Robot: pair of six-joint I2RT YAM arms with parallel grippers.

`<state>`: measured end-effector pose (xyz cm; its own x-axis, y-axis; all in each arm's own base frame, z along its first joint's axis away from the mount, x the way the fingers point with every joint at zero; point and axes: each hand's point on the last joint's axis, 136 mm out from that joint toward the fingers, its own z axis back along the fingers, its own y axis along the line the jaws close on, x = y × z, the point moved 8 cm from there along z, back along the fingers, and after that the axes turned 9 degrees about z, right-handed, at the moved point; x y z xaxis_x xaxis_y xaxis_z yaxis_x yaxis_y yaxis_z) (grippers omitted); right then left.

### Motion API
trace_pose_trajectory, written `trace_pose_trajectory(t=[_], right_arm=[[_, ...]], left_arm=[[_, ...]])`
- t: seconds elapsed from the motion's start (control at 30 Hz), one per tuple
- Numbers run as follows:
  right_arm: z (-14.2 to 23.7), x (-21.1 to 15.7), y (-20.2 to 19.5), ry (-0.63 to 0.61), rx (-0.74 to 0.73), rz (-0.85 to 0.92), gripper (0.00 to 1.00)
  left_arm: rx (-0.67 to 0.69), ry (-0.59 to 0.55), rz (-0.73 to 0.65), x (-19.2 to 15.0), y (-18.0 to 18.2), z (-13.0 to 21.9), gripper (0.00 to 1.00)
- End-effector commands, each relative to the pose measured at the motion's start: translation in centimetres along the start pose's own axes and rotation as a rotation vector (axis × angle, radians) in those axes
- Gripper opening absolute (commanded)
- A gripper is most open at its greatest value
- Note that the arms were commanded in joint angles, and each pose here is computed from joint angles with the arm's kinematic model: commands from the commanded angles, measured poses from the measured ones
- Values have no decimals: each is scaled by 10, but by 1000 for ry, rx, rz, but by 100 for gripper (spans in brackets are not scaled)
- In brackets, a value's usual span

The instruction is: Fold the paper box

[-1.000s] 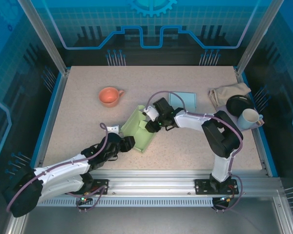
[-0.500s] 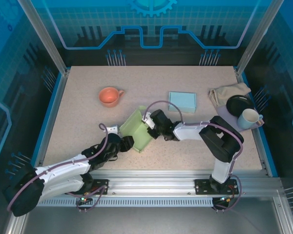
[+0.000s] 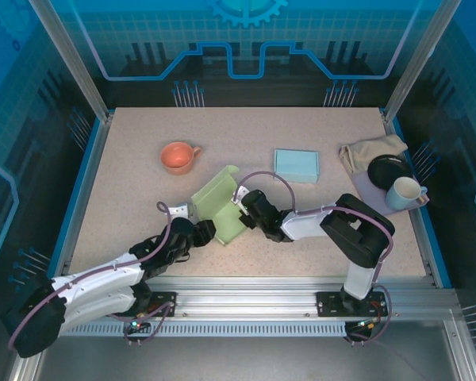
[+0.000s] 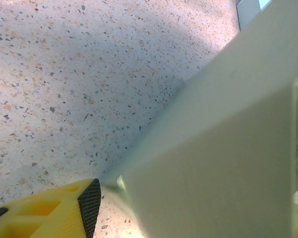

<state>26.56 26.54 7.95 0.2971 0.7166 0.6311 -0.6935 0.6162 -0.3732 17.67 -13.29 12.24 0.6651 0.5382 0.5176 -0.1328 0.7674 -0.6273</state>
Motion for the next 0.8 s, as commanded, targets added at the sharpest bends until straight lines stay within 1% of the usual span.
trace_pose_trajectory(t=[0.0, 0.17, 0.23, 0.37, 0.5, 0.6, 0.77], right_arm=[[5, -13, 6, 60, 93, -29, 30], [20, -4, -6, 7, 159, -160, 42], [30, -1, -8, -22, 211, -212, 48], [48, 2, -14, -63, 276, -283, 55], [61, -5, -23, -41, 290, -343, 56], [73, -11, -29, -39, 251, -376, 57], [103, -19, -41, -67, 173, -439, 57]], left_arm=[[38, -16, -4, 1, 7, 0, 60], [51, -20, -4, 0, 10, -1, 59], [59, -25, -8, -1, 12, -1, 59], [60, -29, -24, 0, 11, -2, 57], [40, -30, -56, 2, 6, -1, 57], [14, -45, -95, 6, -1, -1, 57], [-50, -91, -184, 15, -20, -6, 57]])
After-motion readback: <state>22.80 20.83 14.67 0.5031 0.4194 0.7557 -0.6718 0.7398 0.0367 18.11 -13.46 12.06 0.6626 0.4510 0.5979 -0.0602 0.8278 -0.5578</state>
